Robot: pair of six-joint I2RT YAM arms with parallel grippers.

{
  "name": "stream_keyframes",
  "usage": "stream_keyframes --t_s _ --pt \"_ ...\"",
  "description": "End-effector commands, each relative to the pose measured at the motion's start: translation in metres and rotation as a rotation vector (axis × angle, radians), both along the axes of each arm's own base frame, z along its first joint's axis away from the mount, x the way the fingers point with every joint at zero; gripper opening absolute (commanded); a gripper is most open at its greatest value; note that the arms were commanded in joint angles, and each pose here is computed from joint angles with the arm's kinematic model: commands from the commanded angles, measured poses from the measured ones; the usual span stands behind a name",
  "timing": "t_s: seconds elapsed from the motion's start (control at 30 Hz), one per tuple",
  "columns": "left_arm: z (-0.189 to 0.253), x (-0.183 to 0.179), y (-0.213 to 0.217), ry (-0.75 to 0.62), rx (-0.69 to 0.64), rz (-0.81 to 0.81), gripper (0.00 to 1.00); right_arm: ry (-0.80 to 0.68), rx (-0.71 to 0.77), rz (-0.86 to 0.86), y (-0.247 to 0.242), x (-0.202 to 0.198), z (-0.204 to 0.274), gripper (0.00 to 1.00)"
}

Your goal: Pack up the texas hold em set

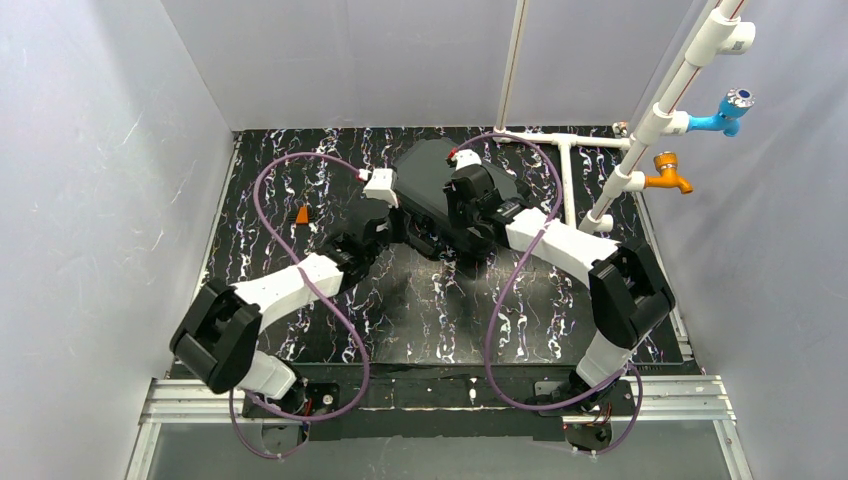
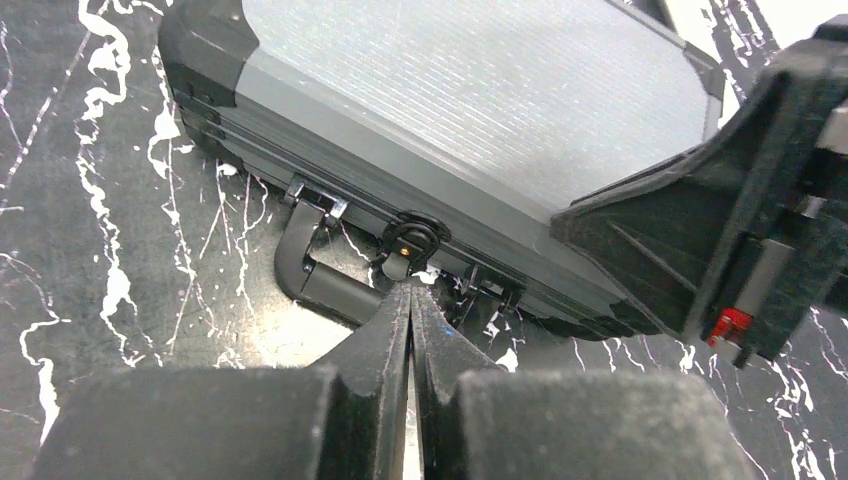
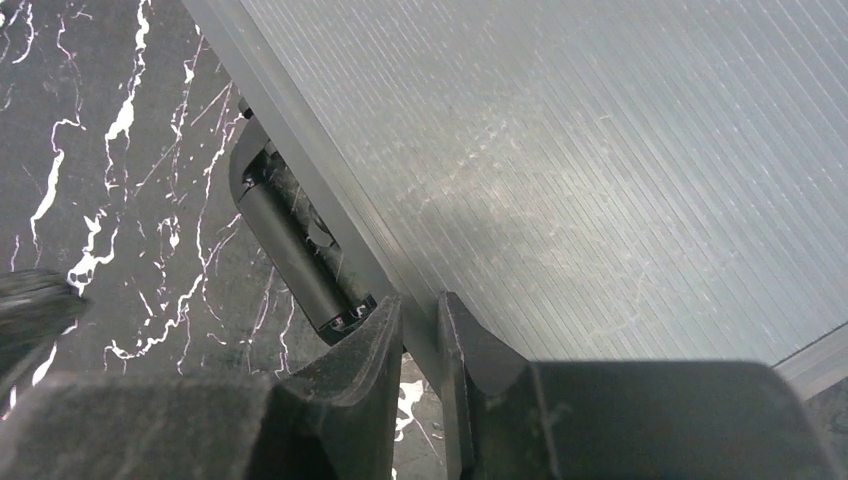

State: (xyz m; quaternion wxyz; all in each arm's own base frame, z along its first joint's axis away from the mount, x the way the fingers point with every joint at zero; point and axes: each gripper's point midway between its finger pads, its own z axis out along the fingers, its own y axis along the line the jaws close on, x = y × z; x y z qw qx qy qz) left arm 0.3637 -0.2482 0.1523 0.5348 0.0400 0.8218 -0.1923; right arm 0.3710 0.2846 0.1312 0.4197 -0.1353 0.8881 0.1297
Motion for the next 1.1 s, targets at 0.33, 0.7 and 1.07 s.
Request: stream_keyframes --t_s 0.33,0.7,1.07 --pt "0.065 -0.029 0.039 -0.128 0.031 0.020 0.03 -0.040 0.097 0.099 0.015 -0.025 0.064 0.27" --pt "0.110 -0.062 0.076 -0.190 0.057 0.043 0.30 -0.212 0.241 0.121 0.010 -0.033 0.142 0.37" --pt "0.141 -0.093 0.109 -0.209 0.148 0.042 0.81 -0.378 0.313 0.124 -0.007 -0.045 0.205 0.75"
